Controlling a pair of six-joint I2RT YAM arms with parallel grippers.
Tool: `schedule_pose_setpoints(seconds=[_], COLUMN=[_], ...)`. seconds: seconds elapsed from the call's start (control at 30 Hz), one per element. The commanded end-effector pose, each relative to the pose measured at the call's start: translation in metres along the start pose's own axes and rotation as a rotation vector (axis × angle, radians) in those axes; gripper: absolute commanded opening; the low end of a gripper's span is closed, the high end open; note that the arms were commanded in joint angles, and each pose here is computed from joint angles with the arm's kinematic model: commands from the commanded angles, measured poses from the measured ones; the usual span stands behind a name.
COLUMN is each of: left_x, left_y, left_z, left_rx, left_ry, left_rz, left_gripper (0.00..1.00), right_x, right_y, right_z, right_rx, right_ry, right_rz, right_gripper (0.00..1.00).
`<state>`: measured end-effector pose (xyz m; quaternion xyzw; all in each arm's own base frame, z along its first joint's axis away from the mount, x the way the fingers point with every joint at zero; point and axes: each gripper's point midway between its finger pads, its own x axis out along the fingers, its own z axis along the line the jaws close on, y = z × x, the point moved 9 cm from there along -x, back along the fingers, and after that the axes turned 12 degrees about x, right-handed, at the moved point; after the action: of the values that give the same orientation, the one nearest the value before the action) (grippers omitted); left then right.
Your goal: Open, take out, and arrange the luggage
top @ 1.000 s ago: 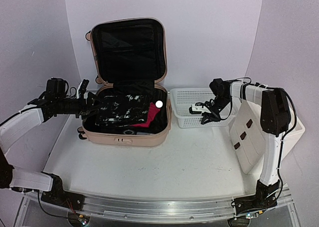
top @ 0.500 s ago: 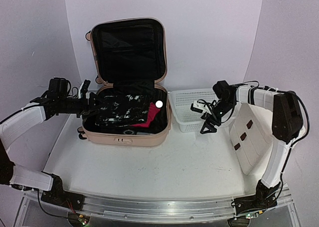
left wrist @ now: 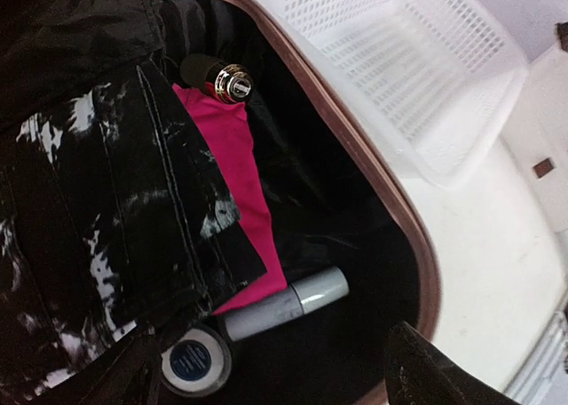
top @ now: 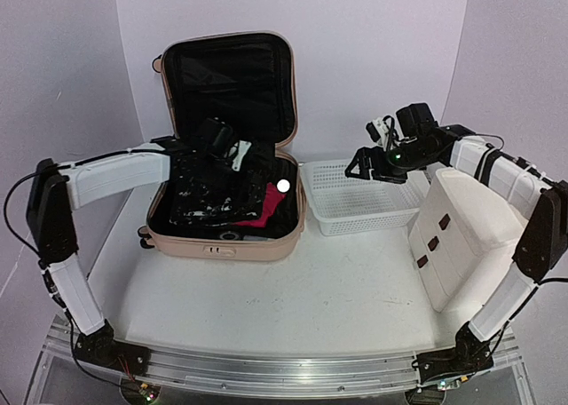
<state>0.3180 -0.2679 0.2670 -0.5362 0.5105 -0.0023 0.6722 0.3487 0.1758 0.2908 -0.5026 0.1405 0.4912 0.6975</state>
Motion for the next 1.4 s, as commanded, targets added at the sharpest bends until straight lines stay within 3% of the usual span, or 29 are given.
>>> schedule_pose_setpoints(seconds=[0.0, 0.13, 0.27, 0.43, 0.63, 0.87, 1.03, 1.13, 1.37], left_x=[0.031, 0.065, 0.09, 0.114, 0.125, 0.122, 0.122, 0.115, 0.046], left_y=[-0.024, -0.03, -0.027, -0.017, -0.009, -0.008, -0.011, -0.014, -0.036], left_z=[-0.002, -0.005, -0.007, -0.004, -0.002, -0.001, -0.001, 0.0, 0.014], left_rx=[0.19, 0.265, 0.292, 0.268, 0.254, 0.221, 0.244, 0.238, 0.102], left_ry=[-0.276, -0.392, -0.446, -0.455, -0.467, -0.463, -0.456, -0.453, -0.348], left_rz=[0.071, 0.142, 0.197, 0.262, 0.302, 0.298, 0.296, 0.286, 0.079], left_gripper=[0.88, 0.9, 0.91, 0.74, 0.66, 0.46, 0.23, 0.01, 0.0], right_x=[-0.015, -0.044, -0.07, -0.075, -0.065, -0.036, -0.012, 0.003, 0.048], right_y=[-0.004, -0.002, -0.005, -0.001, 0.003, 0.005, 0.004, -0.003, -0.031], right_z=[0.012, 0.002, 0.013, 0.016, 0.026, 0.053, 0.068, 0.068, 0.073], right_rx=[0.243, 0.329, 0.303, 0.294, 0.281, 0.225, 0.242, 0.323, 0.563], right_ry=[-0.086, 0.045, -0.035, -0.033, -0.039, -0.009, 0.004, 0.039, 0.074], right_rz=[-0.055, -0.187, -0.227, -0.201, -0.167, -0.112, -0.068, -0.064, -0.114], right_gripper=[0.98, 0.98, 0.98, 0.98, 0.98, 0.98, 0.98, 0.98, 0.98])
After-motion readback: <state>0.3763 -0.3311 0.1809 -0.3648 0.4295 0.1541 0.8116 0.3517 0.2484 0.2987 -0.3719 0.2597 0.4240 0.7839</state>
